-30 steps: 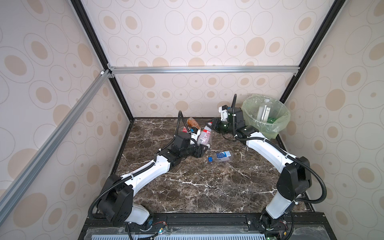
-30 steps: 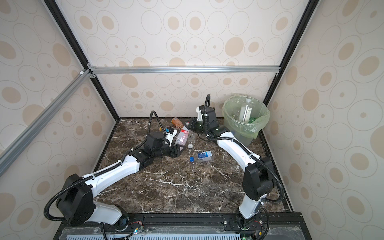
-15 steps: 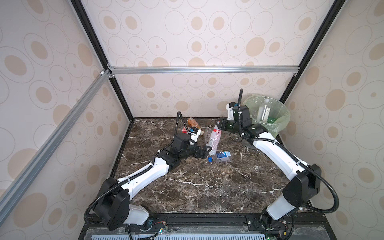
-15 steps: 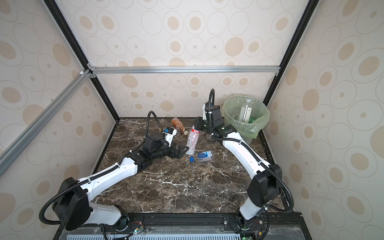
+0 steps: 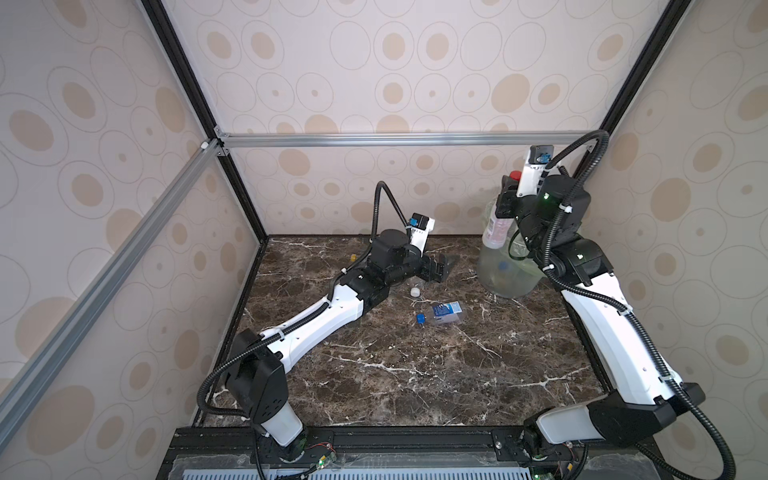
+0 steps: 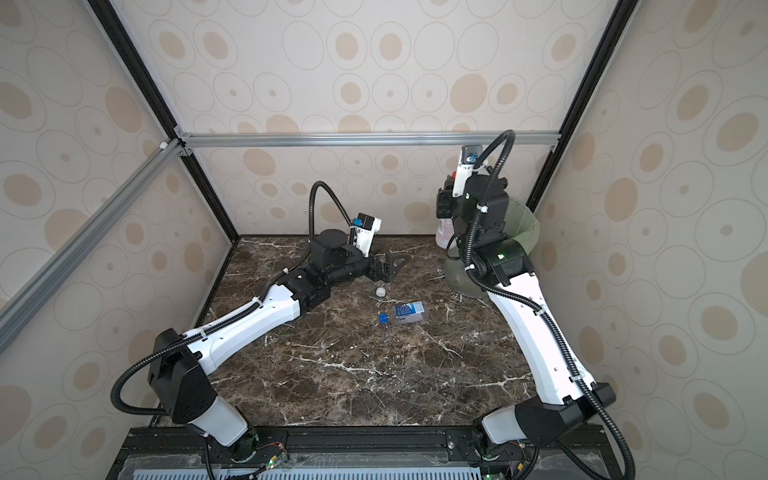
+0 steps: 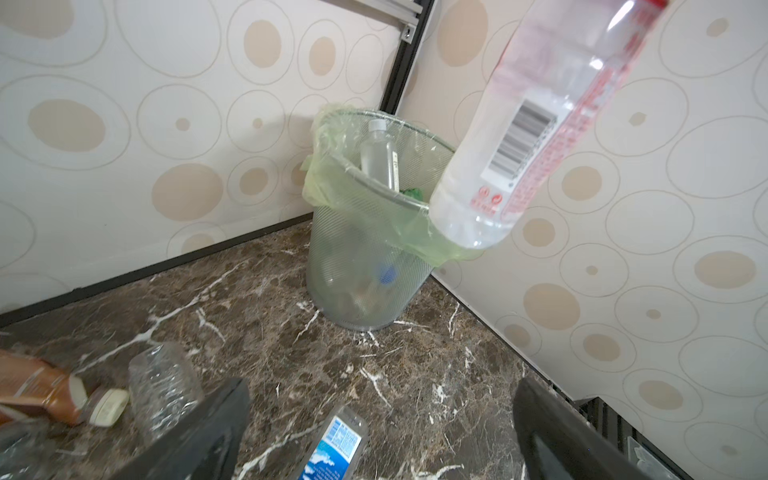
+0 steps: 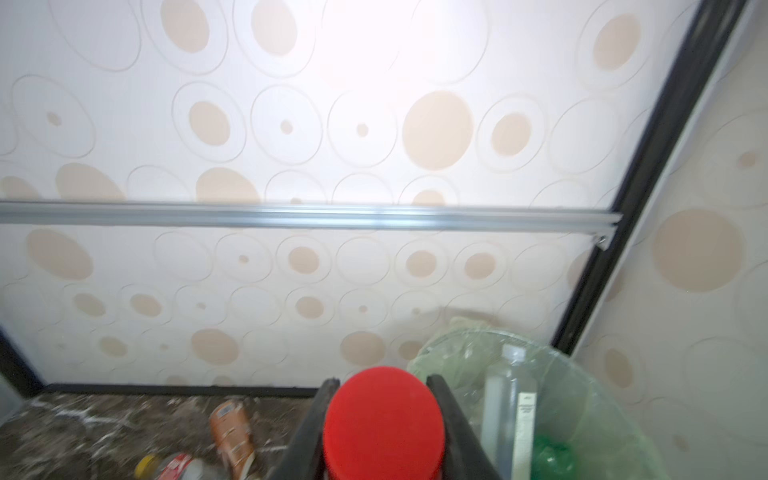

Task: Throw the plastic bottles in the bin
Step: 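Carry the red-capped bottle over the wastebasket with the right gripper while the left releases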

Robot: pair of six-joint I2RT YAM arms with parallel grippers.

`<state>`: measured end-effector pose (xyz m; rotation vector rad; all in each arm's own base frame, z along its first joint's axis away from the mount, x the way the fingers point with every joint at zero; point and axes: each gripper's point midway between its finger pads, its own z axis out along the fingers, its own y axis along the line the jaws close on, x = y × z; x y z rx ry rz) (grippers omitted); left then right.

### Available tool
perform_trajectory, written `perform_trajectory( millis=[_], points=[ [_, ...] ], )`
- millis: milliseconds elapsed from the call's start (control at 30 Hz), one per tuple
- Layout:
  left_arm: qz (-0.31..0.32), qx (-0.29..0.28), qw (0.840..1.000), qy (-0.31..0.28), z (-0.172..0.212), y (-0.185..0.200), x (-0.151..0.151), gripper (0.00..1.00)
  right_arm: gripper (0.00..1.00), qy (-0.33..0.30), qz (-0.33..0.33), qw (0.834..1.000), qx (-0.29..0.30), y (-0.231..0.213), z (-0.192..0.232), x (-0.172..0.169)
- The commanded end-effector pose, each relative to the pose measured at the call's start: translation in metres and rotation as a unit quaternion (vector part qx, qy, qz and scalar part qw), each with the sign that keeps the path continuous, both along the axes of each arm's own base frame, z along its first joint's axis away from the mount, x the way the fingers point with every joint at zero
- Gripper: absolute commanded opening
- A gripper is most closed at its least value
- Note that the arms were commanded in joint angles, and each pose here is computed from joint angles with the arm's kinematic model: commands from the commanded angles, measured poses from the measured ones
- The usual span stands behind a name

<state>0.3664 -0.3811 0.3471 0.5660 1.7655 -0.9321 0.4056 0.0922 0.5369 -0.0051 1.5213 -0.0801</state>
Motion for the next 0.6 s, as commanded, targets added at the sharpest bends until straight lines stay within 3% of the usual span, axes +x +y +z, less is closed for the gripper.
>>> perform_trajectory(
  millis=[0,133,300,567],
  points=[
    [-0.018,-0.008,0.999,-0.036,0.023,-0.012,0.001,0.99,0.14,-0.099,-0.097,0.989,-0.056,-0.038,0.064,-0.029],
    [-0.019,0.001,0.999,-0.042,0.021,-0.017,0.006,0.99,0.14,-0.171,-0.167,0.97,-0.046,-0.071,0.098,-0.054],
    [-0.015,0.019,0.999,-0.045,0.015,-0.017,0.011,0.99,0.14,-0.19,-0.204,0.96,0.003,-0.104,0.102,-0.056],
    [-0.008,0.041,0.998,-0.04,0.001,-0.015,0.014,0.99,0.17,-0.149,-0.214,0.964,0.049,-0.127,0.061,-0.005]
  ],
)
